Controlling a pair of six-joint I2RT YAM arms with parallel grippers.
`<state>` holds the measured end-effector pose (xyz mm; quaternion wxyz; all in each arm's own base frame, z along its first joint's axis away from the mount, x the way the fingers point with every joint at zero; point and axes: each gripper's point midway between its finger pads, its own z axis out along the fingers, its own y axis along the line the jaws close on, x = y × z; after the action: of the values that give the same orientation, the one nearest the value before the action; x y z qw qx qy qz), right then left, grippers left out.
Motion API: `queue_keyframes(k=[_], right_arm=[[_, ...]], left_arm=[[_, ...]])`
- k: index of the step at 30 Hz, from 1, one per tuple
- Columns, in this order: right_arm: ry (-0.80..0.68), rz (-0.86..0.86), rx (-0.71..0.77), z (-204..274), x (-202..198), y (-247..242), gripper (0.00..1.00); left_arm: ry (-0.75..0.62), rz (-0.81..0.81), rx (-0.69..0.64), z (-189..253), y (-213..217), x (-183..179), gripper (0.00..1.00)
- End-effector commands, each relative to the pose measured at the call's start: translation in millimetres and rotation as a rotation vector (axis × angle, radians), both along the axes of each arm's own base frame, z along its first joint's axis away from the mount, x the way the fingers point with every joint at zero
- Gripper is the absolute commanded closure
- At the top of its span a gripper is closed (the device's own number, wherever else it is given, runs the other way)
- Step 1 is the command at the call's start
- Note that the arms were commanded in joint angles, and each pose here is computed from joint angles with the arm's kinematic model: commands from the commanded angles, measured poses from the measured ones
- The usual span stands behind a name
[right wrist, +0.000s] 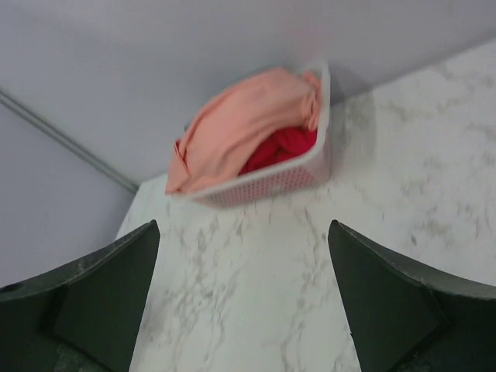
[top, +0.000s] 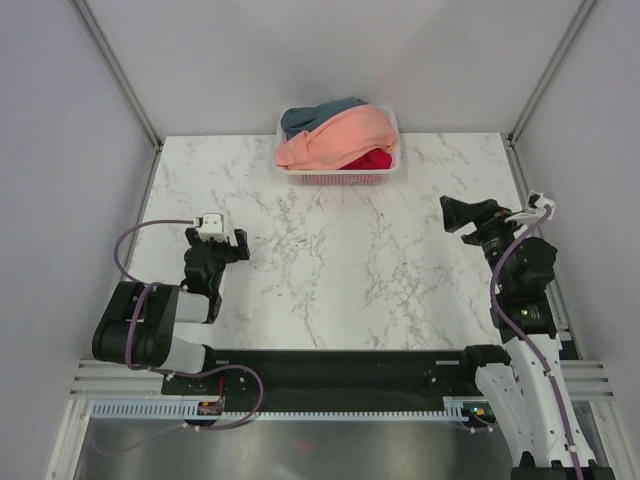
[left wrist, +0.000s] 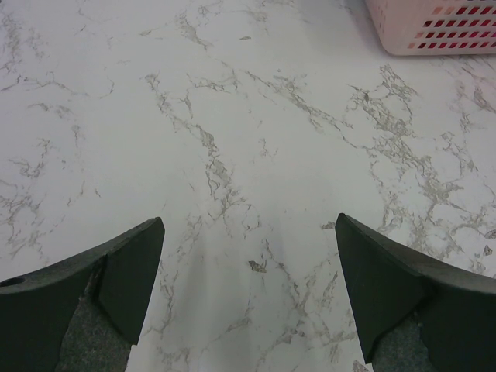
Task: Fold and stack the t-shirts
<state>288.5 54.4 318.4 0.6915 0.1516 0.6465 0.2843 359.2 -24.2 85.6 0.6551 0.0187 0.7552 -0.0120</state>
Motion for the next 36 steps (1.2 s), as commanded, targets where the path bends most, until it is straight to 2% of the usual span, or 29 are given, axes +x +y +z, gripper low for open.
queue_keyframes(k=[1,3,5,8,11,12,13,14,15,16,17,18,19,20,21,22,23,24,25,28,31,33,34,36], right_arm=[[0.359,0.182,0.039,-66.6,-33.0,31.4,0.02],[0.348,0.151,-0.032,-54.1,-41.2,26.9,0.02],[0.406,0.115,-0.114,-63.5,-47.0,19.8,0.02],[0.437,0.09,-0.126,-55.4,-49.4,15.0,0.02],[0.479,0.134,-0.093,-53.2,-44.5,24.1,0.02],[0.5,0.165,-0.087,-56.1,-40.9,30.0,0.02],[0.488,0.178,-0.083,-54.1,-35.7,33.2,0.02],[0.488,0.191,-0.081,-53.8,-32.3,37.4,0.03],[0.504,0.196,-0.081,-55.3,-24.3,41.1,0.03],[0.493,0.175,-0.084,-51.5,-15.3,41.1,0.04],[0.492,0.214,-0.097,-49.3,-12.3,56.0,0.04],[0.5,0.226,-0.116,-43.7,1.5,67.6,0.05],[0.504,0.178,-0.149,-40.9,13.1,70.7,0.05],[0.501,0.224,-0.21,-37.1,11.3,99.6,0.05],[0.494,0.222,-0.274,-24.1,30.6,118.8,0.05],[0.513,0.163,-0.338,-24.3,39.5,122.4,0.05],[0.517,0.19,-0.378,-22.2,42.1,145.0,0.05],[0.531,0.188,-0.399,-18.3,66.6,165.7,0.05],[0.553,0.188,-0.416,-21.1,76.3,174.6,0.05],[0.565,0.224,-0.459,-26.6,119.8,220.4,0.03],[0.547,0.222,-0.469,-35.6,165.2,259.1,0.05],[0.504,0.233,-0.461,-37.1,198.4,287.1,0.09],[0.494,0.235,-0.459,-39.9,208.7,294.6,0.1],[0.453,0.236,-0.433,-47.4,234.3,315.2,0.13]], left_arm=[[-0.077,0.001,0.03,21.0,2.6,9.7,0.0],[-0.077,0.0,0.028,21.6,2.3,10.3,0.0],[-0.071,0.0,0.029,19.5,2.6,9.4,0.0],[-0.091,0.059,0.006,28.6,14.6,11.5,0.0],[0.017,0.075,-0.006,36.1,8.6,5.6,0.0],[-0.082,0.089,-0.058,95.0,7.2,15.2,0.0],[0.068,0.109,-0.077,76.9,7.9,4.0,0.0],[0.089,0.139,-0.178,90.0,5.3,2.1,0.0],[0.037,0.157,-0.259,130.8,3.8,3.1,0.0],[0.148,0.224,-0.338,112.7,6.4,-10.7,0.0],[0.189,0.286,-0.562,113.7,-2.2,-16.8,0.0],[0.246,0.278,-0.608,103.6,-9.7,-25.4,0.0],[0.305,0.156,-0.661,102.5,-31.8,-33.4,0.0],[0.344,0.063,-0.665,101.8,-45.5,-39.6,0.0],[0.372,-0.013,-0.668,105.7,-56.8,-46.1,0.0],[0.467,-0.07,-0.665,99.2,-68.3,-65.9,0.0],[0.478,-0.087,-0.651,107.9,-69.8,-71.7,0.0],[0.489,-0.084,-0.626,110.7,-67.4,-79.1,0.0],[0.475,-0.072,-0.568,115.9,-59.6,-88.2,0.0],[0.477,-0.041,-0.506,123.6,-48.1,-112.3,0.0],[0.416,-0.171,-0.521,150.2,-63.5,-135.2,0.0],[0.373,-0.185,-0.476,157.9,-60.1,-139.9,0.0],[0.36,-0.128,-0.475,155.7,-51.4,-137.5,0.0],[0.368,-0.126,-0.489,153.7,-52.6,-136.5,0.0]])
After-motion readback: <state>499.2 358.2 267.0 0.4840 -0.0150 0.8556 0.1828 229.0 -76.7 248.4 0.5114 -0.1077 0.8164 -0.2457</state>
